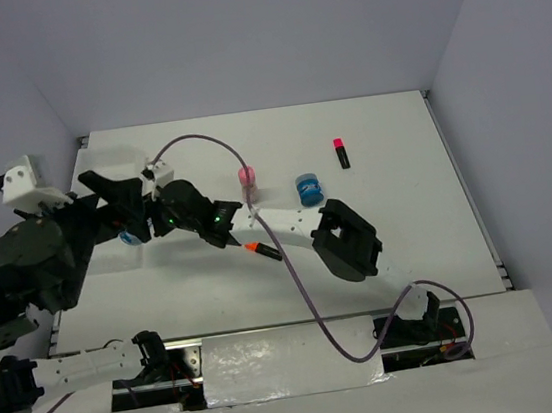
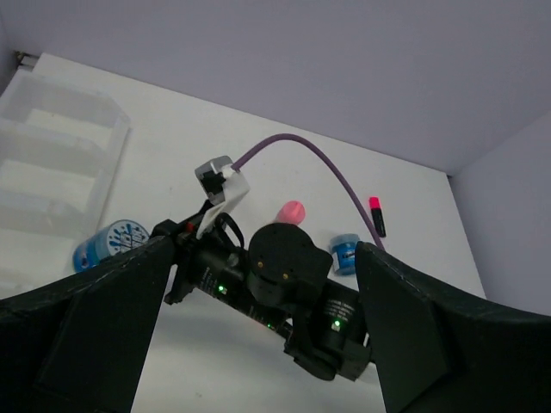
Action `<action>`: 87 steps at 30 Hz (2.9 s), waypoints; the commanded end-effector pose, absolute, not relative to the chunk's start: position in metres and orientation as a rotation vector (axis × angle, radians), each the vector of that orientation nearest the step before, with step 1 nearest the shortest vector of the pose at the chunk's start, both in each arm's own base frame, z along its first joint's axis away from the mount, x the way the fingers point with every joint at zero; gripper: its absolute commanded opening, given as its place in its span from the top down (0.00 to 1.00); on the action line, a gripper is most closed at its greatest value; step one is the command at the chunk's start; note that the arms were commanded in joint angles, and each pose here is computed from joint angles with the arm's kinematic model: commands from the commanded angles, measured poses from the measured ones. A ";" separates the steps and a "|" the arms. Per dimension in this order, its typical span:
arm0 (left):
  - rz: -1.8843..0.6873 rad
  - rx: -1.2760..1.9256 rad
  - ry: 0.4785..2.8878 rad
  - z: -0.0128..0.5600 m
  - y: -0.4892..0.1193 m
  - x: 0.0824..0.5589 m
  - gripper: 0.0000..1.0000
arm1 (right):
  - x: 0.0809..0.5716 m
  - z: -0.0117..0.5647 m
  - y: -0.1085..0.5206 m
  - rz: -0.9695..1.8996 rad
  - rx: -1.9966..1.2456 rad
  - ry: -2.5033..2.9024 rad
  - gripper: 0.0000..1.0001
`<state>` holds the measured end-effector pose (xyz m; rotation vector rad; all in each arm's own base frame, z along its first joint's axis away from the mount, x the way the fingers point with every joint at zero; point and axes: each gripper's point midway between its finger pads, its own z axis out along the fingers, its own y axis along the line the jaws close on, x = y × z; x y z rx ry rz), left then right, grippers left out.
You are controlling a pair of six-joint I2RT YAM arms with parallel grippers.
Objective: Sort the stationery into containers
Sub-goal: Place the stationery in the storage box.
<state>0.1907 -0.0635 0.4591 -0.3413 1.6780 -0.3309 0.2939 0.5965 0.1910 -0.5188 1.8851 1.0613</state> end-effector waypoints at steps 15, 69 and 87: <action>-0.446 -0.252 1.510 0.425 -0.046 0.178 0.01 | 0.308 0.259 0.675 1.328 -0.592 1.503 1.00; -0.454 -0.350 1.475 0.407 -0.012 0.167 0.01 | 0.322 0.184 0.689 1.461 -0.241 1.843 0.49; -0.399 -0.409 1.477 0.404 0.004 0.167 0.01 | 0.305 0.241 0.684 1.471 -0.355 1.695 0.00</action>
